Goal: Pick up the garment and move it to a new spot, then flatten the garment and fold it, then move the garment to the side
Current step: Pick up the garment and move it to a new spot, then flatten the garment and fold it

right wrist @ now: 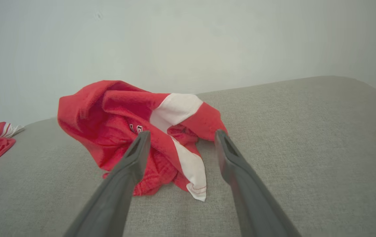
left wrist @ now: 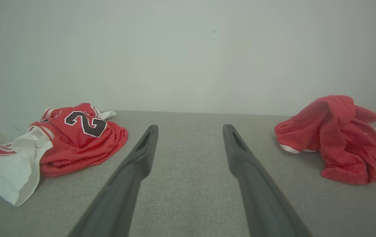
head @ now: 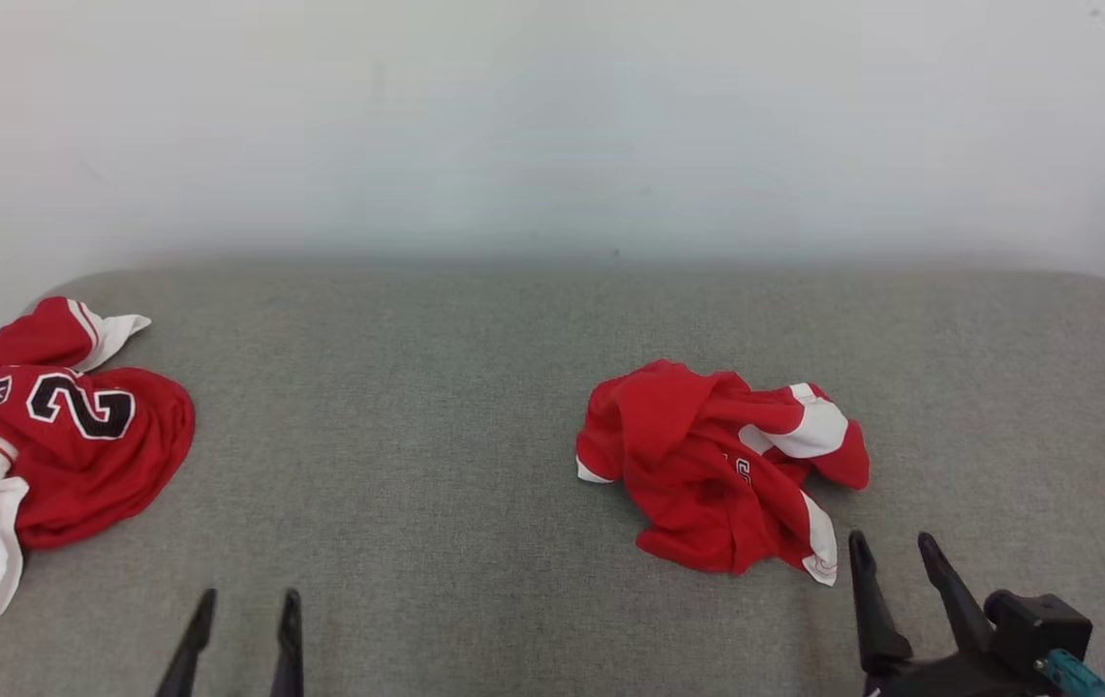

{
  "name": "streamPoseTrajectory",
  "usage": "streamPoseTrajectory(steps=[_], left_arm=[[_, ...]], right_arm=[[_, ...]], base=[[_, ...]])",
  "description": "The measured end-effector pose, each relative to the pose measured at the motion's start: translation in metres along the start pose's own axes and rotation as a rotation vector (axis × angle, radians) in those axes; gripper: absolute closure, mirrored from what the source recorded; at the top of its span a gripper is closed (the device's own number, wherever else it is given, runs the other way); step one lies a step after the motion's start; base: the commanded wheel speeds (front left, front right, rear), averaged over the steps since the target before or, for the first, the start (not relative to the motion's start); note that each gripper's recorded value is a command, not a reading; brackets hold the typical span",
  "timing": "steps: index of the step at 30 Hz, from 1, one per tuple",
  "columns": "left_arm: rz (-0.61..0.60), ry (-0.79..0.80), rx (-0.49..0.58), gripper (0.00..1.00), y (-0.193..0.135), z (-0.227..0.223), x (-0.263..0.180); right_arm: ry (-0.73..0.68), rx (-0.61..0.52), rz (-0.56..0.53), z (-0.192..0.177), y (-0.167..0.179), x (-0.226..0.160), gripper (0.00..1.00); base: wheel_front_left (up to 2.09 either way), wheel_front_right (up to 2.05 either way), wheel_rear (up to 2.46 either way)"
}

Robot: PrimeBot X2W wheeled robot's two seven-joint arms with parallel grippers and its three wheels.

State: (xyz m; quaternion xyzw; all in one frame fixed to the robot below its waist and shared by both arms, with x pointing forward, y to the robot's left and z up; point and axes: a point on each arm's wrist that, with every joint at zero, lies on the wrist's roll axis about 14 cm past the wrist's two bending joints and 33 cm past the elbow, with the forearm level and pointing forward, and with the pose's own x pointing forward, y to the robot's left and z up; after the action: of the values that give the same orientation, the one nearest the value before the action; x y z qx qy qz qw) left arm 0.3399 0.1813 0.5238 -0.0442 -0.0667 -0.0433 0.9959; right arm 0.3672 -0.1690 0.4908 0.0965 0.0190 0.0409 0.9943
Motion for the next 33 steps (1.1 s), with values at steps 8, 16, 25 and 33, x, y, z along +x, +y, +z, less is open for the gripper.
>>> streamPoseTrajectory(steps=[8, 16, 25, 33], left_arm=[[0.028, 0.159, 0.003, 0.0, 0.009, -0.032, -0.009], [0.04, 0.19, -0.019, 0.0, 0.01, -0.036, -0.004], [0.009, 0.205, -0.021, 0.0, 0.001, -0.041, 0.0], [0.004, 0.208, -0.017, 0.0, -0.002, -0.039, 0.001]], right_arm=[[0.121, -0.036, -0.059, -0.018, -0.021, -0.013, 0.0], [0.137, -0.038, -0.078, -0.014, -0.026, -0.019, 0.0], [0.14, -0.019, -0.077, -0.015, -0.025, -0.02, 0.0], [0.144, 0.001, -0.067, -0.017, -0.022, -0.02, 0.0]], base=[[0.0, 0.0, 0.0], [0.0, 0.0, 0.0], [0.0, 0.0, 0.0], [0.0, 0.0, 0.0]])
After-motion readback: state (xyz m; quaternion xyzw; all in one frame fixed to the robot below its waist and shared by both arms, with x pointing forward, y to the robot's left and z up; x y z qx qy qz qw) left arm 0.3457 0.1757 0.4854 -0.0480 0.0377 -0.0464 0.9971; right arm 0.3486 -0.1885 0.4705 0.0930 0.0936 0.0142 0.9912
